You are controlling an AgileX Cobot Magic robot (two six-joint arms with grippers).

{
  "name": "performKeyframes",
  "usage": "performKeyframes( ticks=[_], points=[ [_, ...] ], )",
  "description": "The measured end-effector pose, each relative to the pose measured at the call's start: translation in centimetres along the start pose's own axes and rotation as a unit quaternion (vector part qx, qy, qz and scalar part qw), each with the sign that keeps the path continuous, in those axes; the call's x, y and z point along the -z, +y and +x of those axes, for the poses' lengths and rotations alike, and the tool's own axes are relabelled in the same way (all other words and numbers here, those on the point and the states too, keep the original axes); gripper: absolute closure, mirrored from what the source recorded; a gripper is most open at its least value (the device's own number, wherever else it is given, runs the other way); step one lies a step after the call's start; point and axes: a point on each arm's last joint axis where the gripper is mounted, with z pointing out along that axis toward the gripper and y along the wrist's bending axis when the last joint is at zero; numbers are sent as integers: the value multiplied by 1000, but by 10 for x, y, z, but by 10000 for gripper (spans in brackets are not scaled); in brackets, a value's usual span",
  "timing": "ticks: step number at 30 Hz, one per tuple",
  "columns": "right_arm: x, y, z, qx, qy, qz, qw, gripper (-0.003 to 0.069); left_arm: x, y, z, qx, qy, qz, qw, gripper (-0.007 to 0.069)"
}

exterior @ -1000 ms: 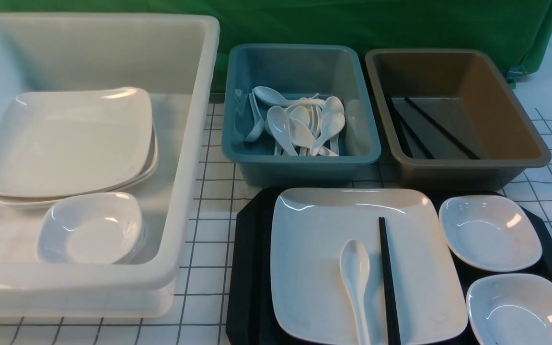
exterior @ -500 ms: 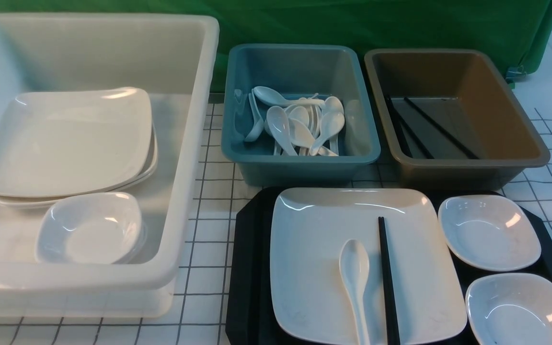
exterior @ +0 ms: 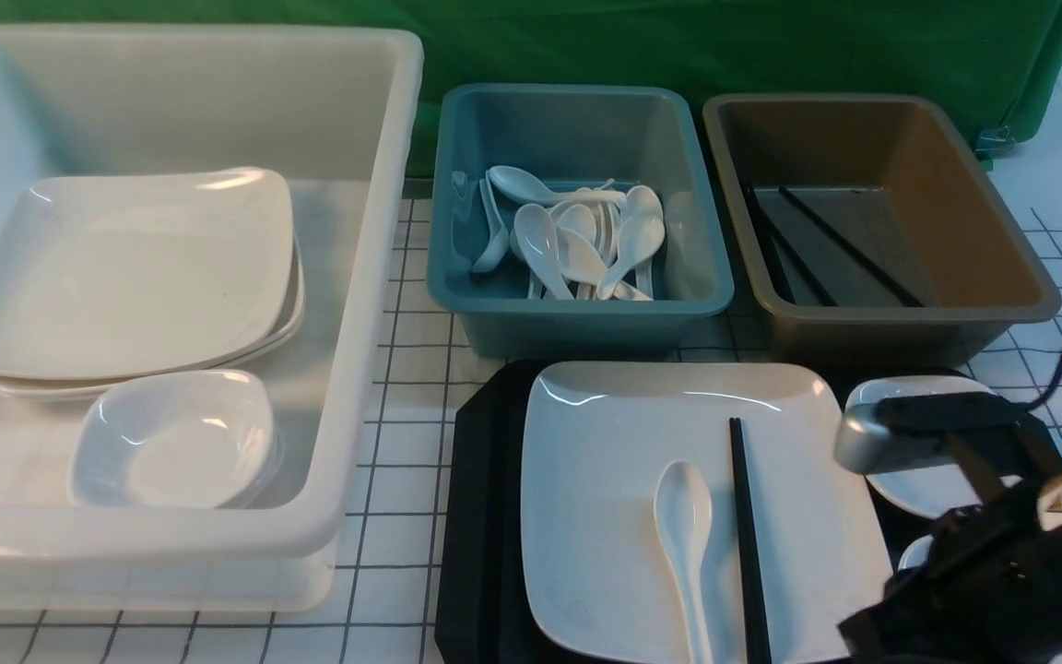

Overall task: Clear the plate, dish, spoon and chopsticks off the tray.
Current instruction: Use the right arm to grab a pair of chopsticks from the plate

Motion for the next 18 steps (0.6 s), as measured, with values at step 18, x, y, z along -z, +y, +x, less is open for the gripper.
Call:
performKeyframes(
  ticks=[18],
  points=[
    [-70,21,-62,-70,33,76,994,266,0,0,0,0,0,0,1000,604]
  ],
)
